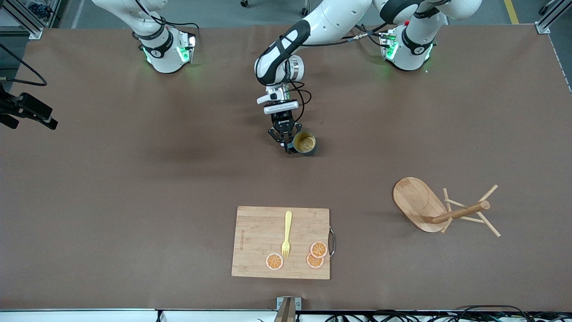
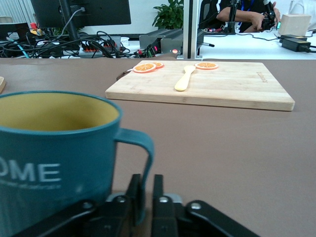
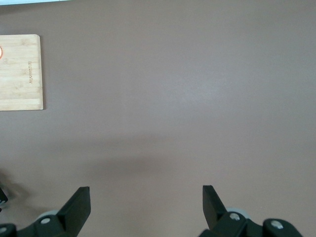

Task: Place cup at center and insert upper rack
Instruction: 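Lift the teal mug with the left gripper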

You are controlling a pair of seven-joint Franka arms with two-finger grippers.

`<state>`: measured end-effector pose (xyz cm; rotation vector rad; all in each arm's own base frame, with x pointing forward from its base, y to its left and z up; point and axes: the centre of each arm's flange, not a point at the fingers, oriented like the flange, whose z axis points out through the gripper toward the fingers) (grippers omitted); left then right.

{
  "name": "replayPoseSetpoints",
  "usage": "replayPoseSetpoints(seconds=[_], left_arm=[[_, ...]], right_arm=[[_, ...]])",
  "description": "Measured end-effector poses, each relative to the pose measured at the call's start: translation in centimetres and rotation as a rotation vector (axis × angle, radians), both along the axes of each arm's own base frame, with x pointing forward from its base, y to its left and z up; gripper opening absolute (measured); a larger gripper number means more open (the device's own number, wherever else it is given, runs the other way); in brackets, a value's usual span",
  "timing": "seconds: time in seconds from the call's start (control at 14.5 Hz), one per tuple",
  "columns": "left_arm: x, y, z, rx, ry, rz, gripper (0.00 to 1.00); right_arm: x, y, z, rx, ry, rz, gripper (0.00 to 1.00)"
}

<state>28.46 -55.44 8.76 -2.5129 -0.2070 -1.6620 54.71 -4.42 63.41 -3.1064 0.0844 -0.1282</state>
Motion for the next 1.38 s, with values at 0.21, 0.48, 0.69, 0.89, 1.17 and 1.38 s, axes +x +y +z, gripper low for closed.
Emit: replayPoseSetpoints(seconds=[0.21,0.48,0.69,0.89,1.17,1.38], left_arm=[[0.4,-0.4,0.5,-0.019,0.006,0.021,0.05],[2.8,-3.2,5.5,-0.027,0.133,0.117,0.05],[7.2,-5.6,13.3,-0.068,0.297,0.181,0.05],[11.4,-5.8,21.0,-0.223,0.423,0.214,0.05],[17.3,-2.3,31.0,-0.494,0.54,0.254,0.05],[22.1,2.7,36.2,-0.636,0.658,0.312,0.05]], right_arm=[[0.0,0.0,0.0,0.0,0.0,0.0,1.0],[0.0,0.0,0.0,0.0,0.0,0.0,1.0],[0.0,0.0,0.0,0.0,0.001,0.0,1.0],[0.0,-0.1,0.0,0.0,0.003,-0.002,1.0],[-0.1,-0.3,-0.1,0.001,0.012,-0.004,1.0],[-0.2,-0.3,-0.2,0.001,0.016,-0.005,1.0]])
